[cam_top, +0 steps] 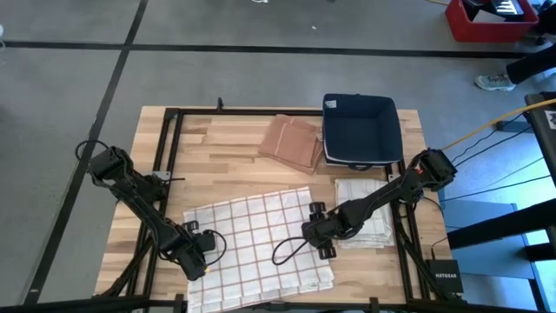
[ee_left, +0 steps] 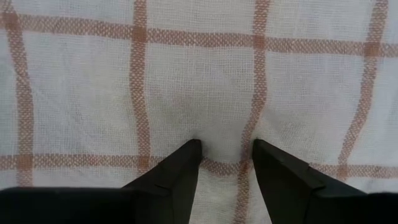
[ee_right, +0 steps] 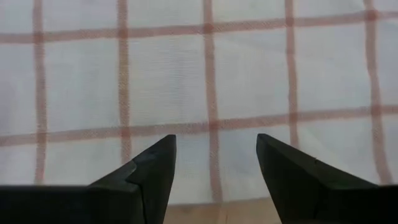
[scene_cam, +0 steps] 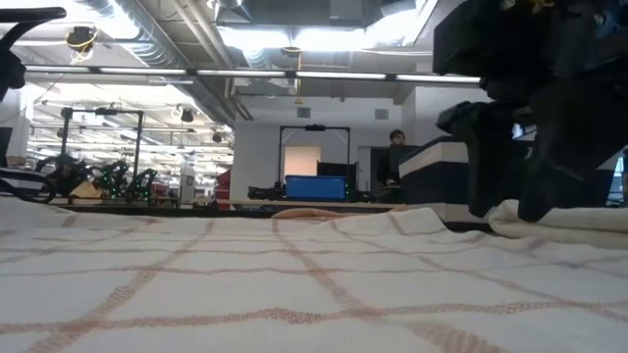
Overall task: Fold towel
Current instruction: Fold the white towel
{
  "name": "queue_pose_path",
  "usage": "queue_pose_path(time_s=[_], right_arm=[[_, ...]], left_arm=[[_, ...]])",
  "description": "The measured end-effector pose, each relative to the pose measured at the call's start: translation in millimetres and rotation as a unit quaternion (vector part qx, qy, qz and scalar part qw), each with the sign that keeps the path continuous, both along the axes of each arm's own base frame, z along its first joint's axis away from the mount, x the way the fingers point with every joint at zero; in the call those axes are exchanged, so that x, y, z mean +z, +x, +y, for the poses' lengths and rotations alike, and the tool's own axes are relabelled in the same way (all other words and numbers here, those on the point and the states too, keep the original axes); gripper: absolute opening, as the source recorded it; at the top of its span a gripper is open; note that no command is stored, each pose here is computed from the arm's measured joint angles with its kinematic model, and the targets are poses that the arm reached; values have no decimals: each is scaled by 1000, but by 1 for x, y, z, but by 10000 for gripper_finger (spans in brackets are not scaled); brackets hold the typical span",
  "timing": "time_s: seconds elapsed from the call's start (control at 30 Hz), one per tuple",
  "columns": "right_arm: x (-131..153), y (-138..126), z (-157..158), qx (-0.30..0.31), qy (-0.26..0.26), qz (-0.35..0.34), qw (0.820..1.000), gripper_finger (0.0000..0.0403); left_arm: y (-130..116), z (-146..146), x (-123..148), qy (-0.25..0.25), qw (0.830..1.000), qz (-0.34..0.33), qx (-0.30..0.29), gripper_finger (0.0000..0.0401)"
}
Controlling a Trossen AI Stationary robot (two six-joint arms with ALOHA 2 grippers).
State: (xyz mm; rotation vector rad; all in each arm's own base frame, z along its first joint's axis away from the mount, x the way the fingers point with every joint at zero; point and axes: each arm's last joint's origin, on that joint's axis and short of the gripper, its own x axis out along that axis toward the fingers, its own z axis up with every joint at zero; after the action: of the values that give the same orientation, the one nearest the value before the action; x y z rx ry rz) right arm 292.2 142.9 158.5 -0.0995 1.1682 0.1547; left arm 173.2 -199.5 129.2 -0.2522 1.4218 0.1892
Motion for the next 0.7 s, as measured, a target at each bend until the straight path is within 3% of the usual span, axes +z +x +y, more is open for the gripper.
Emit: queue_pose_path(time_s=[0.37,0.6,0.7], right_arm=[[-29,-11,-15,-2,7,10,1000,225],[-40,-20,-20,-9,-9,13,1000,224],[-44,-23,-21,-22,-7,17,1000,204]], left_arm=[[-4,-4,0,1,1000,-7,-20,178],[-4,-4,0,7,999,-6,-32,148],[-4,-4,-1,7,999,-5,-38,118]])
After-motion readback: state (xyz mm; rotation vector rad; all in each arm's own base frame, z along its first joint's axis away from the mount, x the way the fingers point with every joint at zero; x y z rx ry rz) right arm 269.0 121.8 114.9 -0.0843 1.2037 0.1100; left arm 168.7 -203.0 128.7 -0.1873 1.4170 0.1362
